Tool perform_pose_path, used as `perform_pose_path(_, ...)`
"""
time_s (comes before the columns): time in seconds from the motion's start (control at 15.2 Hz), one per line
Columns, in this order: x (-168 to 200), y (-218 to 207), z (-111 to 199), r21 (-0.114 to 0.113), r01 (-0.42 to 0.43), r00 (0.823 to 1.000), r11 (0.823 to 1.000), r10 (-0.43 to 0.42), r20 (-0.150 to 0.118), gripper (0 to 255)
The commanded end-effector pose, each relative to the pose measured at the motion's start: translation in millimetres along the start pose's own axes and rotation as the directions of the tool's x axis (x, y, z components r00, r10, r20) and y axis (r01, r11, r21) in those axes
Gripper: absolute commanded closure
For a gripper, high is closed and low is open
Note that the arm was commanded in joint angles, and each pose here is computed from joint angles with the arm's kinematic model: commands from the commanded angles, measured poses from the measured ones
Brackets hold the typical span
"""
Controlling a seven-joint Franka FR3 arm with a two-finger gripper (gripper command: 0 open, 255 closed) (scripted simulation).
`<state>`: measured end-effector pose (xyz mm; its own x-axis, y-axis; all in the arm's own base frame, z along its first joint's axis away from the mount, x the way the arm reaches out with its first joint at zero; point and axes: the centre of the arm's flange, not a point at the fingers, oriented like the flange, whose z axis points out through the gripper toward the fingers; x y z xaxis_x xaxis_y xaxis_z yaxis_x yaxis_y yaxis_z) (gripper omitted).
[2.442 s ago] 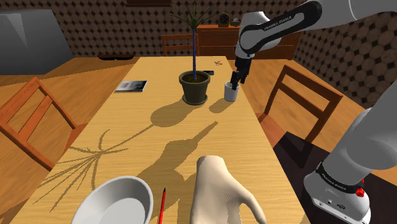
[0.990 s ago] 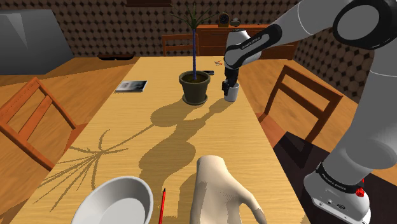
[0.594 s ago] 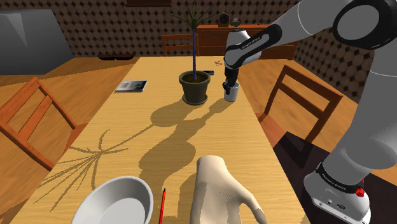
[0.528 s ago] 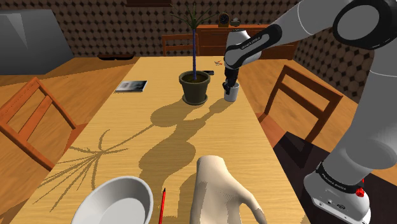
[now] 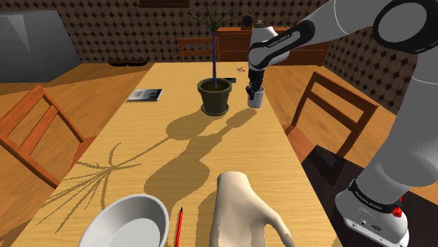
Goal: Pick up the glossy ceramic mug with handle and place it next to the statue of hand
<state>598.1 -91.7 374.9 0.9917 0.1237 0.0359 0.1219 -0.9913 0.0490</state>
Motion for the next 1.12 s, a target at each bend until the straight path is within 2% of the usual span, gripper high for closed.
perform_pose_path(0.0, 0, 0, -11, 0.0, 0.0, 1.0, 1.0, 0.0, 0.0, 255)
perform_pose_path(1.06, 3, 4, -95, 0.0, 0.0, 1.0, 1.0, 0.0, 0.0, 255)
